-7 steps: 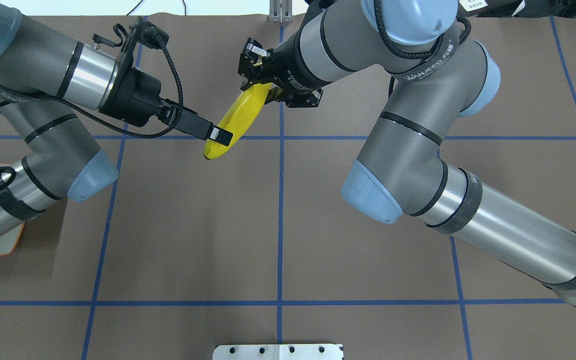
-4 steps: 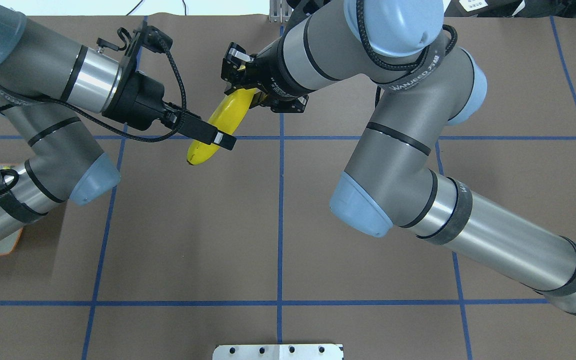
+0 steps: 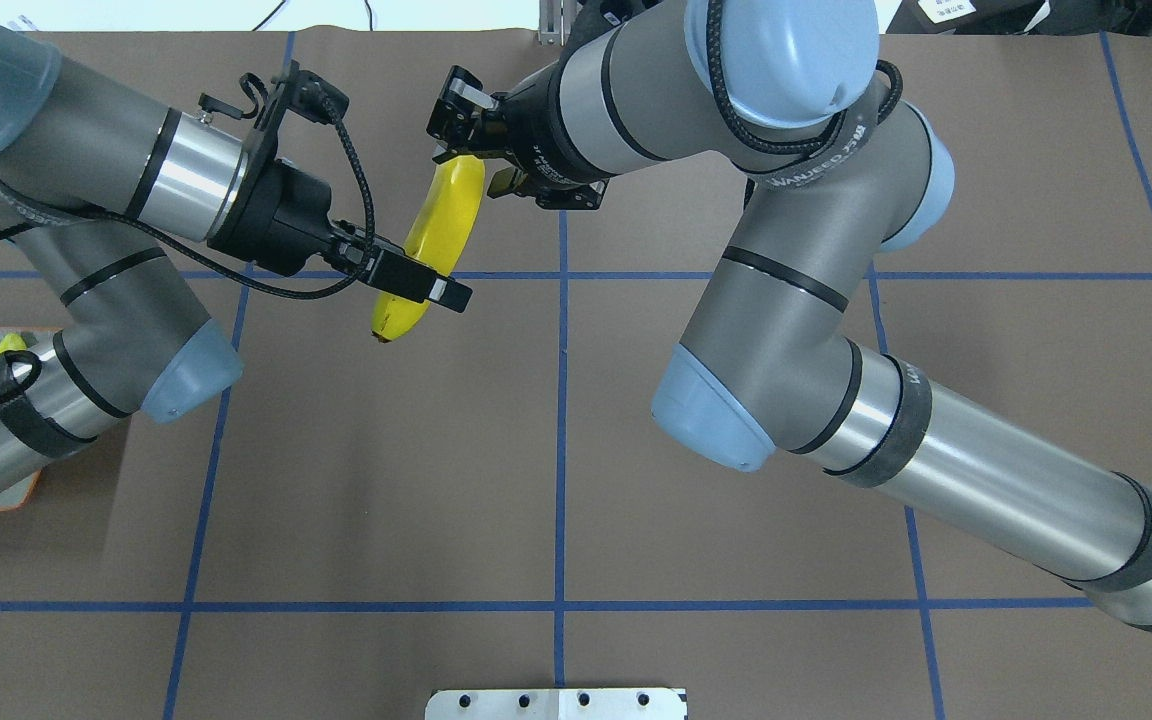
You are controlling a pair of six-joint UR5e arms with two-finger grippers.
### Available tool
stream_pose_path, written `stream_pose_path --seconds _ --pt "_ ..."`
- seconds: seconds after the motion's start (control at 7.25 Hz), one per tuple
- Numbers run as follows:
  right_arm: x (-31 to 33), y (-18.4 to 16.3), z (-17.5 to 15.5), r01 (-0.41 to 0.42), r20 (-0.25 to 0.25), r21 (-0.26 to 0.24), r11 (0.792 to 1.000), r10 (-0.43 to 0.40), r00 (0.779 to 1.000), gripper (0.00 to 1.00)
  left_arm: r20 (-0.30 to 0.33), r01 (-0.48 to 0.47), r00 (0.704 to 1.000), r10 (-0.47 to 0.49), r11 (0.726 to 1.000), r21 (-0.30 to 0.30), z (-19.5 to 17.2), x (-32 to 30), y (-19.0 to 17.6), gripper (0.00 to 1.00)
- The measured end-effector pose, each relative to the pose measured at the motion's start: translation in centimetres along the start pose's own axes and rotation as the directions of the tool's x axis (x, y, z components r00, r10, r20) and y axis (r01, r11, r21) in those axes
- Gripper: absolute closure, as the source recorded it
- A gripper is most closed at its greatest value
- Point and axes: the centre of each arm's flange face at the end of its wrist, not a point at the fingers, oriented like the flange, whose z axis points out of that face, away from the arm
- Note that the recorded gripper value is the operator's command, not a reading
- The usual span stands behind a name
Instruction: Transfer all bananas from basket to plate
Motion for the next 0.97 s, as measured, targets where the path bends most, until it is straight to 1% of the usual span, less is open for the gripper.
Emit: stream_pose_path --seconds 0.14,0.28,0.41,0.55,0.69,0.83,0.97 --pt "0.2 -0.7 -0.3 0.014 0.001 0.017 1.000 -0.014 1.000 0.00 0.013 0.015 1.000 -0.015 1.000 -0.004 -0.2 -0.9 0.5 1.00" --pt "0.9 -1.6 -0.6 0.020 -0.010 0.033 0.999 -0.020 1.000 0.00 0.033 0.039 0.999 -0.039 0.999 -0.009 -0.6 -2.4 1.6 1.00" --pt "2.9 -3.1 -0.8 0.013 -0.039 0.056 0.998 -0.011 0.999 0.00 0.070 0.076 0.995 -0.075 0.997 -0.009 -1.8 -4.8 3.2 1.00" --pt "6.4 -5.4 -1.2 0.002 -0.087 0.088 0.996 0.005 0.996 0.00 0.125 0.123 0.985 -0.123 0.992 0.007 -4.4 -7.9 4.9 1.00" --pt "10.6 -7.8 -1.7 0.004 -0.149 0.117 0.993 0.013 0.989 0.00 0.187 0.173 0.966 -0.177 0.984 0.040 -8.1 -11.3 6.7 1.00" --pt "14.6 -9.9 -2.2 0.028 -0.229 0.137 0.990 0.004 0.973 0.00 0.246 0.216 0.941 -0.230 0.973 0.081 -12.2 -14.3 8.9 1.00" --pt "17.8 -11.6 -2.8 0.067 -0.317 0.139 0.988 -0.020 0.948 0.00 0.295 0.242 0.918 -0.266 0.963 0.117 -16.0 -16.5 11.2 1.00"
